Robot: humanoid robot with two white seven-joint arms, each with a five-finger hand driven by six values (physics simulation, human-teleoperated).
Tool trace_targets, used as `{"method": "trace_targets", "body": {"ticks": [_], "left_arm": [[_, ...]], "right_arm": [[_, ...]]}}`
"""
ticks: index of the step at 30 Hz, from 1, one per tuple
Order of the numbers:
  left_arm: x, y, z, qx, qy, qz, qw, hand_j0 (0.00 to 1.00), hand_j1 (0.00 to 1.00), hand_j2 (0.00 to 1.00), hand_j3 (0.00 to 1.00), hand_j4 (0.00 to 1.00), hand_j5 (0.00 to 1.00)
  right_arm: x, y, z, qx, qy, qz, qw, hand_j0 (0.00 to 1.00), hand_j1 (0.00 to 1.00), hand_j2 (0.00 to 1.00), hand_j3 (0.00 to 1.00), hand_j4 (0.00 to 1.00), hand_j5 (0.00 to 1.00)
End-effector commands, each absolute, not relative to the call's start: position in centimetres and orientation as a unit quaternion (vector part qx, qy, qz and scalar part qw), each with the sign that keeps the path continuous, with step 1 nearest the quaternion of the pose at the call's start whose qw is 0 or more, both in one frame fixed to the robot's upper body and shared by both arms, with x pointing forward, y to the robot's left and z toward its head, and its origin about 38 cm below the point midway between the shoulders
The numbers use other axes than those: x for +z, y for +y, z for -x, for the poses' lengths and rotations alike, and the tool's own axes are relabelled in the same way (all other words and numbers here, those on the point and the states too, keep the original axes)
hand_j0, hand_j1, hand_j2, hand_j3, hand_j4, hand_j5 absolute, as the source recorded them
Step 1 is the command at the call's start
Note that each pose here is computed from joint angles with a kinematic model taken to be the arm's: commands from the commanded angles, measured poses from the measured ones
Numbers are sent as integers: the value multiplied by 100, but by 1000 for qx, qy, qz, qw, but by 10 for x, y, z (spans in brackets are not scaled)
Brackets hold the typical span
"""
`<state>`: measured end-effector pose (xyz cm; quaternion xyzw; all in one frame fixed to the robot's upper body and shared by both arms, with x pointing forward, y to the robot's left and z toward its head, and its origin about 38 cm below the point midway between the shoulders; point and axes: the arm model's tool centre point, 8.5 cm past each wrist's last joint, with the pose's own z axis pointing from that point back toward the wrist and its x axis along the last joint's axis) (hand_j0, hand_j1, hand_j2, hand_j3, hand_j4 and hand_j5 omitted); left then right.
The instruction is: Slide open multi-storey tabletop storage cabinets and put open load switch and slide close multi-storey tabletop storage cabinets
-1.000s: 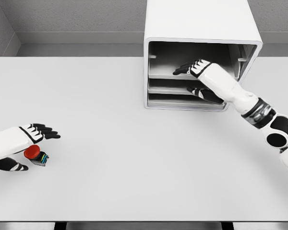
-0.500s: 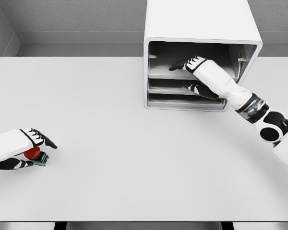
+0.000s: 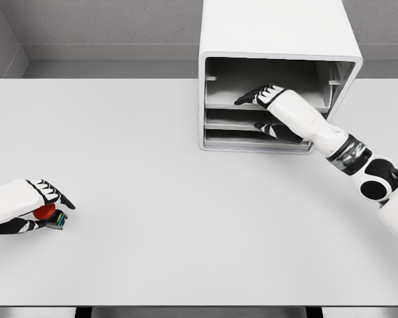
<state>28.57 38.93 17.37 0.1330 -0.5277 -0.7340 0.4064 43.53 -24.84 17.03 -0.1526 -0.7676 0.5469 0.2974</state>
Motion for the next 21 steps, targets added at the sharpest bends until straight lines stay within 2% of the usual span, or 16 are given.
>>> {"method": "trace_targets", "body": {"ticks": [1, 6, 8, 9, 12, 19, 21], "left_arm": [[173, 390, -286, -732, -528, -133, 409, 71, 71, 71, 71, 71, 71], [173, 391, -286, -734, -525, -135, 409, 72, 72, 72, 72, 72, 72], [173, 392, -286, -734, -525, -136, 409, 74, 74, 74, 74, 74, 74], [173, 392, -286, -735, -524, -137, 409, 78, 78, 78, 78, 78, 78], [171, 397, -287, -735, -518, -141, 415, 80, 80, 80, 80, 80, 80], [168, 399, -287, -733, -516, -141, 421, 80, 80, 80, 80, 80, 80], [167, 402, -288, -731, -515, -142, 424, 77, 77, 77, 77, 77, 77]], "right_arm": [[171, -253, -434, 552, -764, 153, 297, 75, 75, 75, 75, 75, 75], [170, -259, -433, 557, -759, 157, 299, 75, 75, 75, 75, 75, 75], [170, -259, -433, 557, -759, 157, 299, 75, 75, 75, 75, 75, 75], [169, -259, -432, 558, -758, 156, 300, 75, 75, 75, 75, 75, 75], [168, -260, -430, 565, -754, 155, 297, 75, 75, 75, 75, 75, 75], [174, -261, -419, 571, -755, 150, 284, 75, 75, 75, 75, 75, 75], [174, -261, -417, 572, -755, 149, 284, 75, 75, 75, 75, 75, 75]]}}
